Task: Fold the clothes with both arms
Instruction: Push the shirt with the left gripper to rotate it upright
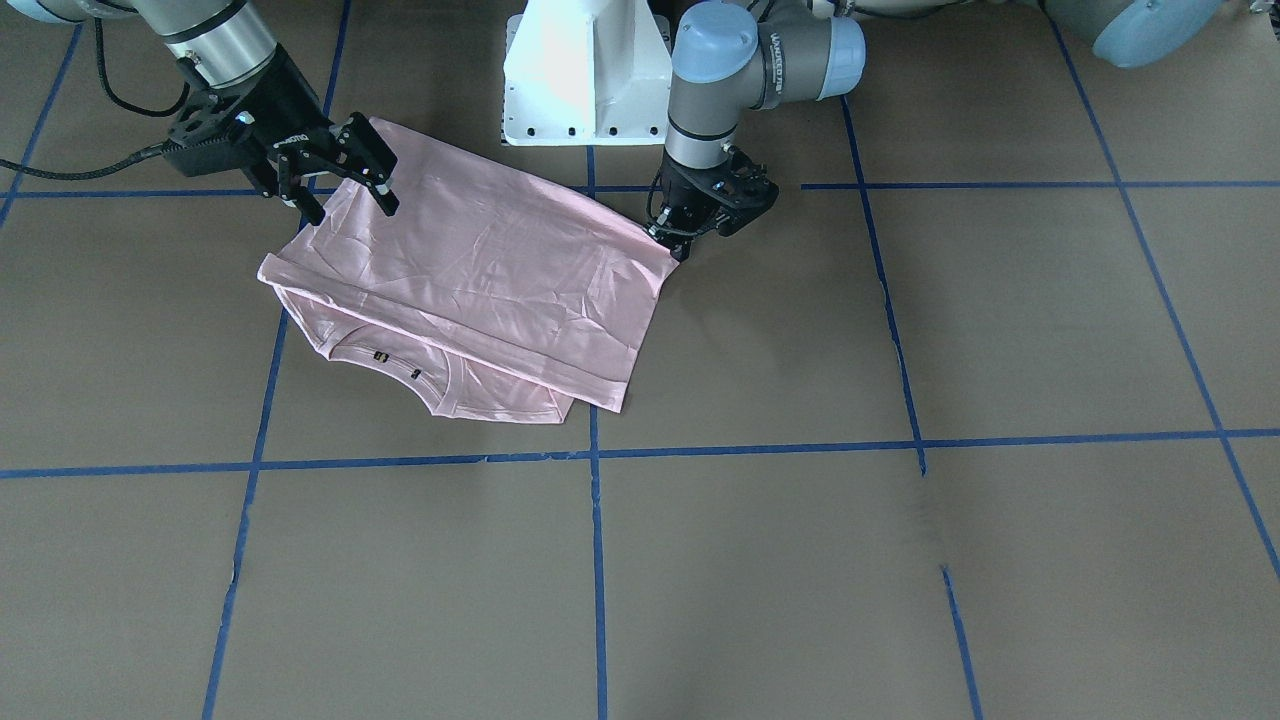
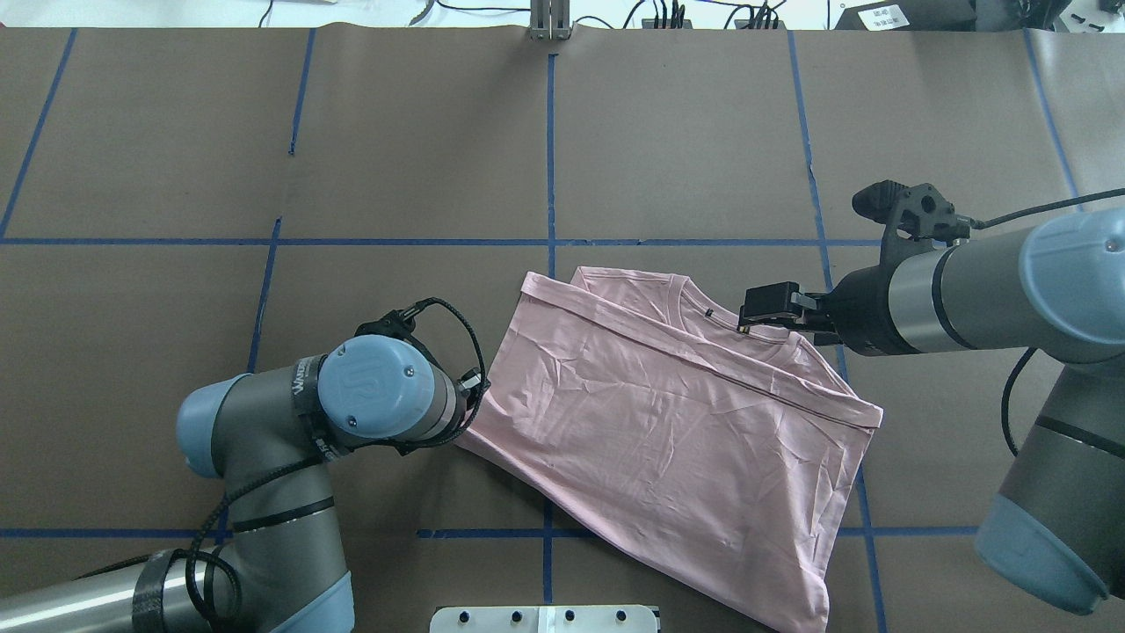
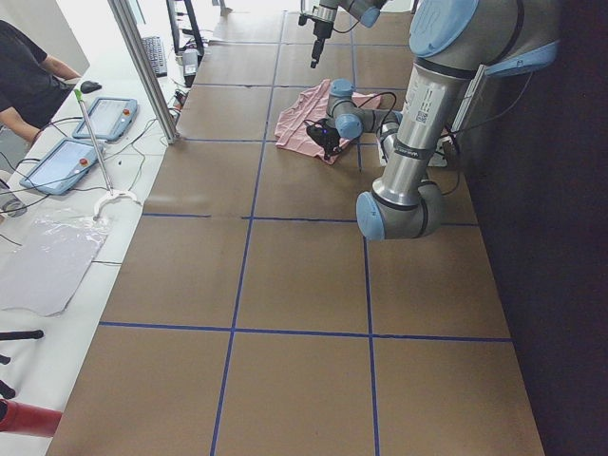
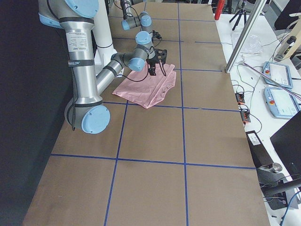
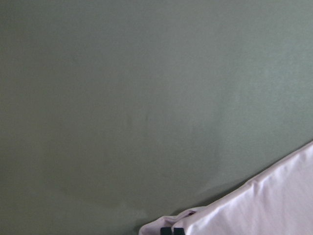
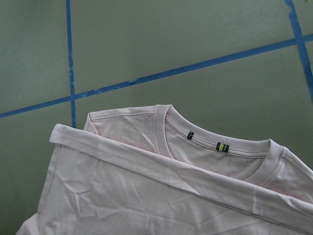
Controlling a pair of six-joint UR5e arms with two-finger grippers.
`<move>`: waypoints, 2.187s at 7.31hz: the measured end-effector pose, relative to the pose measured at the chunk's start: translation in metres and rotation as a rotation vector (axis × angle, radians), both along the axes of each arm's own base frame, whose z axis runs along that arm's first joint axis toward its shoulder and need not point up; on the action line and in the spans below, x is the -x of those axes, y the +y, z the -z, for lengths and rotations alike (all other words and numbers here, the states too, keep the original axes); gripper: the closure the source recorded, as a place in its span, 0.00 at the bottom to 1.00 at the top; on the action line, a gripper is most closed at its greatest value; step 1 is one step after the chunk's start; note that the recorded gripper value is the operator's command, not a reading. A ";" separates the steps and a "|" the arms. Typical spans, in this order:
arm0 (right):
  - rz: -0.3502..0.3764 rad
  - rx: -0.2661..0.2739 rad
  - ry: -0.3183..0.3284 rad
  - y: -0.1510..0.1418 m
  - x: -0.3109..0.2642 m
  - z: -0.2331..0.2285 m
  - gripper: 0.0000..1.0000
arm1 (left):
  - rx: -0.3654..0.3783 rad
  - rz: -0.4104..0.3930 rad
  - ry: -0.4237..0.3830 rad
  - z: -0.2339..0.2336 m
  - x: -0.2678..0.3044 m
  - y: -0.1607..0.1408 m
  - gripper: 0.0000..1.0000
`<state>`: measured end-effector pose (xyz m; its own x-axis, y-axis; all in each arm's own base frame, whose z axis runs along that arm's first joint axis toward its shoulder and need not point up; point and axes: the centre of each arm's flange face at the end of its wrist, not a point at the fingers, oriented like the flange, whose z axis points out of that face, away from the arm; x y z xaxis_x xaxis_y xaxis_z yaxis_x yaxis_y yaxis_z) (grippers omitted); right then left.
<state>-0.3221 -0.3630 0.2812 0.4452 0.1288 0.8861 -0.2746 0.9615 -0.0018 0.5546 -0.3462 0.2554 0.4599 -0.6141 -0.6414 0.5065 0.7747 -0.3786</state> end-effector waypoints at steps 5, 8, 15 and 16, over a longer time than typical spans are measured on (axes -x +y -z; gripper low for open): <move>-0.004 0.001 0.004 0.000 -0.001 -0.002 0.00 | -0.102 0.074 -0.103 -0.043 0.042 -0.129 1.00; -0.005 -0.002 -0.001 -0.001 -0.001 0.001 0.00 | -0.199 0.132 -0.129 -0.043 0.063 -0.249 1.00; -0.034 -0.008 0.000 -0.008 -0.008 0.002 0.00 | -0.508 0.248 -0.007 -0.004 0.041 -0.343 0.00; -0.039 -0.010 -0.003 -0.010 -0.010 0.004 0.00 | -0.522 0.243 -0.003 -0.003 0.040 -0.344 0.00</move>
